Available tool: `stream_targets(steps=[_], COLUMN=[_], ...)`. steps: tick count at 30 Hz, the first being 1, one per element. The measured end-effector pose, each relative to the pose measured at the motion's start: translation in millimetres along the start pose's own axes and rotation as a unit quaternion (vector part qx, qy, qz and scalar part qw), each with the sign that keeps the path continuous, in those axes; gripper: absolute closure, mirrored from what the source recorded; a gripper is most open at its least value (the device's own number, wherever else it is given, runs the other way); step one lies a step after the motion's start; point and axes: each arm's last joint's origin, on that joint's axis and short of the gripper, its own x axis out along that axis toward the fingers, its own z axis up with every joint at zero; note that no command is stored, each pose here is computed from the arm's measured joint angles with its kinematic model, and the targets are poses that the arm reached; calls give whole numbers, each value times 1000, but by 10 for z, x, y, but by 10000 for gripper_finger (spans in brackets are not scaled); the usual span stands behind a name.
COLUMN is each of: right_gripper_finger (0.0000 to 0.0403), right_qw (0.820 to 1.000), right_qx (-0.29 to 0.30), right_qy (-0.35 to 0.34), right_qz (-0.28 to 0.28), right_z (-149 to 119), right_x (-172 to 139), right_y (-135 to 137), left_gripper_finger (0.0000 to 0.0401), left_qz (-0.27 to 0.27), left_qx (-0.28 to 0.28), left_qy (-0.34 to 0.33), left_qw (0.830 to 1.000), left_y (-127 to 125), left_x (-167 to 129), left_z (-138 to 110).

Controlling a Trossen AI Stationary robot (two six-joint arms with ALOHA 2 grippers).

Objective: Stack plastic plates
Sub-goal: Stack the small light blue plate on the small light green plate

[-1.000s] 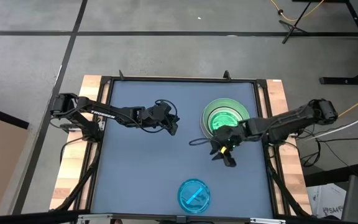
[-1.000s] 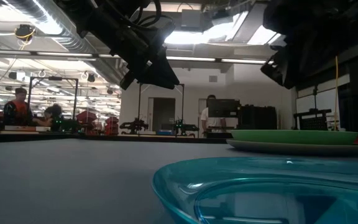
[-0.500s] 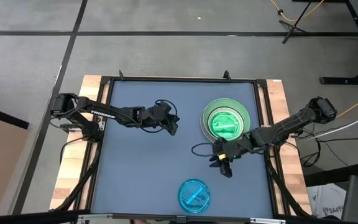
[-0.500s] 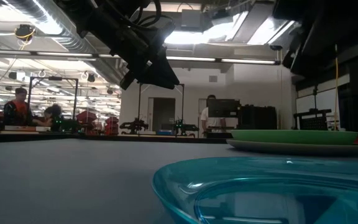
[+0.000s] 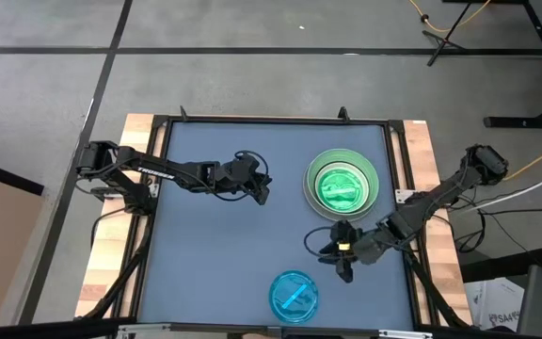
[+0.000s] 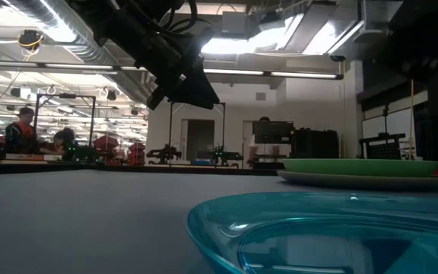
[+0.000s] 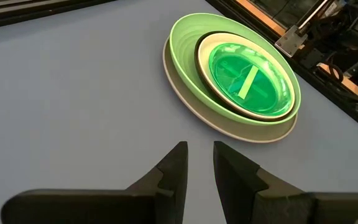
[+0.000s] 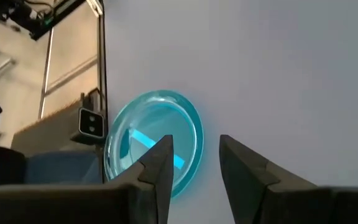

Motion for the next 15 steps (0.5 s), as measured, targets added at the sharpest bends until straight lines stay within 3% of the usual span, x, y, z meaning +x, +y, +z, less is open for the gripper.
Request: stream_targets(steps=[7,15], right_gripper_finger=[283,283], right_qw=[1000,1000], right_qx=[12,6], right_qy=[-23,-9], right_qz=[-10,-12], right_z=[-99,-195], right_x=[-7,216], right_y=[75,87], left_gripper_finger=[331,331], left_qz=[0,0], left_qx=[0,0], left_qy=[0,0], left_qw=[1000,1000], left_y=[0,0], left_x=[0,0], left_z=[0,0])
